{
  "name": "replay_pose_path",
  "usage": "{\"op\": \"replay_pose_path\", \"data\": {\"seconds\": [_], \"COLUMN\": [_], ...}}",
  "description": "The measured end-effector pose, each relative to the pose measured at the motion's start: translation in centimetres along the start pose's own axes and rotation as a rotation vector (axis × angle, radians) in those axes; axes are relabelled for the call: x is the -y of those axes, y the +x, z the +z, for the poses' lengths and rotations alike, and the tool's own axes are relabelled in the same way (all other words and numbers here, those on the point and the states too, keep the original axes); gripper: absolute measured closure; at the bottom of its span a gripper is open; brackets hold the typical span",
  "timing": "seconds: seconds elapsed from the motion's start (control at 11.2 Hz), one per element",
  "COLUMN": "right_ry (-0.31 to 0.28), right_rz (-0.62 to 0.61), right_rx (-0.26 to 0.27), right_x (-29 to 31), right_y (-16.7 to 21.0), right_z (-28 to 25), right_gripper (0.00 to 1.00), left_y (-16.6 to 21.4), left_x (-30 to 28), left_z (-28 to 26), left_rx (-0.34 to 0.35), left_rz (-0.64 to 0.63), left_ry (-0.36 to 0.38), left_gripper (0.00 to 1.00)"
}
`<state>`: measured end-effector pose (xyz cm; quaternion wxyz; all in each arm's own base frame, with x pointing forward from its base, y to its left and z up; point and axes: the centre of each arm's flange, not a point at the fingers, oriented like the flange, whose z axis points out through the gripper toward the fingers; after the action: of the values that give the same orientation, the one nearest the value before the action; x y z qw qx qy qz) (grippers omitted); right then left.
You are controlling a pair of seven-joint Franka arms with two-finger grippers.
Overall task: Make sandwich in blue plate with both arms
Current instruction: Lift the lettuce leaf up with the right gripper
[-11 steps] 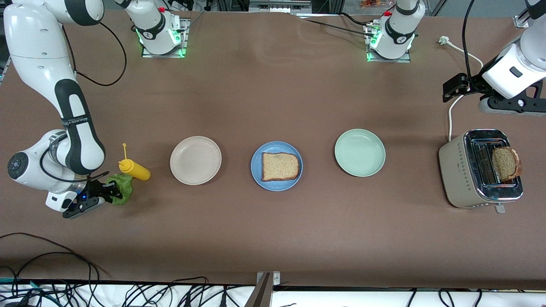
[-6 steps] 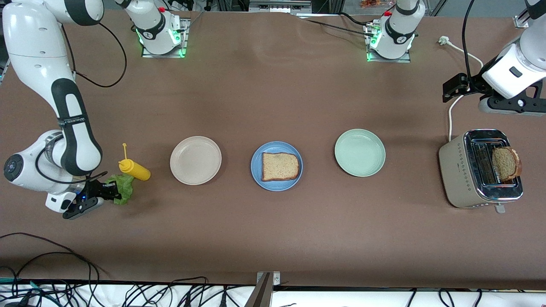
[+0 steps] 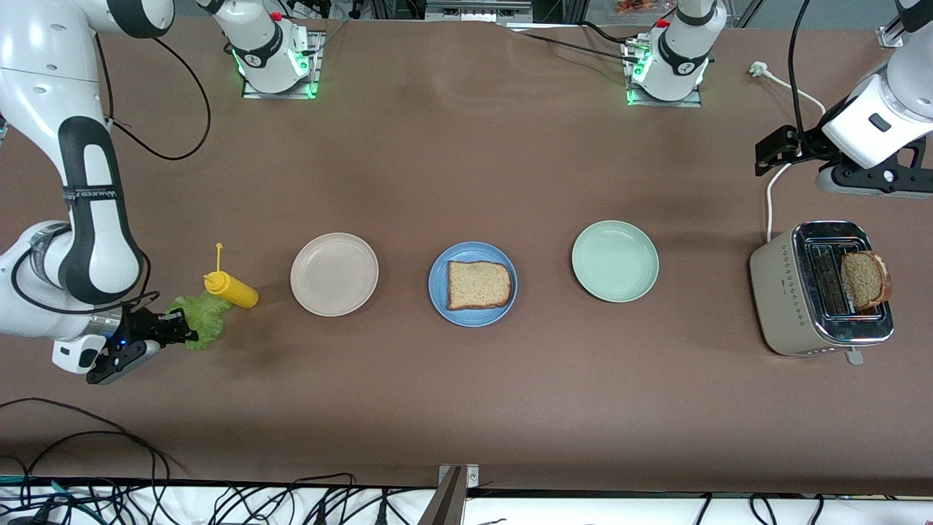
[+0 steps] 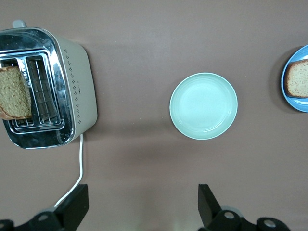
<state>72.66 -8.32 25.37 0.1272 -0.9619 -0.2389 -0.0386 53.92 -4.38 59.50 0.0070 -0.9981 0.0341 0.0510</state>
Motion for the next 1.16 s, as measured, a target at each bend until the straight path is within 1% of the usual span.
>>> {"op": "replay_pose_path", "data": {"seconds": [0.36,0.72,1.07,1.16], "right_ry": [0.049,0.078,0.100,0.103], "right_rz": [-0.031,-0.080,-0.124,-0.117], "right_rx": [0.027,0.067,0.083,0.087], "right_x": [2.4,4.8,7.6,8.4], "right_y": [0.7,1.3,2.3,2.6], "right_z": [-4.6,-10.6,-13.8,-14.3], "right_gripper": [0.91,0.91,0.91,0.91], "left_y": [0.0,0.0,0.0,0.0], "left_x": [-0.2,-0.6,-1.1,-1.2], "left_z": [-0.1,-0.2,-0.4,-0.5], "left_rx": [-0.002,-0.009,-0.013,-0.016], "left_rz": [0.004,0.008,0.016,0.019], "left_ry": [0.000,-0.016,-0.019,-0.018], "left_gripper": [0.00,0.00,0.00,0.00]}}
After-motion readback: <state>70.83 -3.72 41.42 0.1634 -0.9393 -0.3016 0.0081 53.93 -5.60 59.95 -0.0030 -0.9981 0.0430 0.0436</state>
